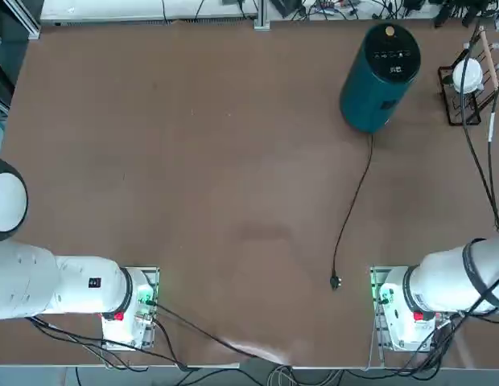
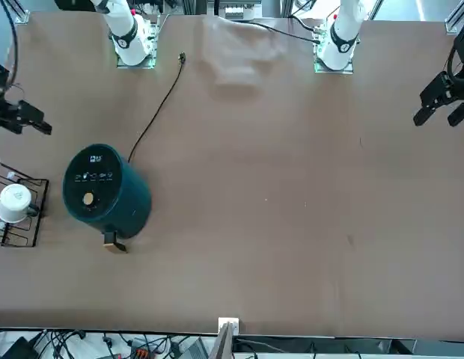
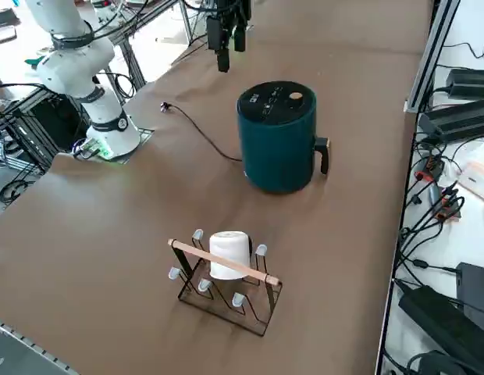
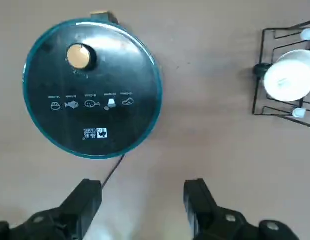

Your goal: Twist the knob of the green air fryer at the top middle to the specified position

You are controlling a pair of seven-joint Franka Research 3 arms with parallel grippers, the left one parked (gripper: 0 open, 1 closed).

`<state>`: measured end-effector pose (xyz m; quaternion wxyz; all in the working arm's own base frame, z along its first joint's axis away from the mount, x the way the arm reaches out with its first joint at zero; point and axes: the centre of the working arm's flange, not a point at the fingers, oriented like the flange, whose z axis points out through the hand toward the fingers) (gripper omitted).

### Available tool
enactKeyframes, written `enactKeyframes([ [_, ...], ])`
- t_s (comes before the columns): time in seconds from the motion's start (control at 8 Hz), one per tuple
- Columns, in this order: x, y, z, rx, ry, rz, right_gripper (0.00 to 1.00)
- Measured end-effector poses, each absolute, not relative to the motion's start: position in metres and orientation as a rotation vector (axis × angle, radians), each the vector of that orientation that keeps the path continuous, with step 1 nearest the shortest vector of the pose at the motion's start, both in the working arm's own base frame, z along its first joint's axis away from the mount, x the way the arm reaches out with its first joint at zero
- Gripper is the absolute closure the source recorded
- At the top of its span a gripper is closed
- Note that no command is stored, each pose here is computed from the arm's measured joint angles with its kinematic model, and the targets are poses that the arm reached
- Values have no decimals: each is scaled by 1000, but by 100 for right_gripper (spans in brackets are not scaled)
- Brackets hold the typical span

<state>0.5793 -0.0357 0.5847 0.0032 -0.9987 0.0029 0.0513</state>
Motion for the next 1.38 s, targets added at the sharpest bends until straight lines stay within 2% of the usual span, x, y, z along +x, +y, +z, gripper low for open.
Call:
enactKeyframes([
  [0.88, 651, 32, 483, -3141, -67, -20, 0],
  [1.38, 659, 42, 468, -3124, -57, -50, 0],
])
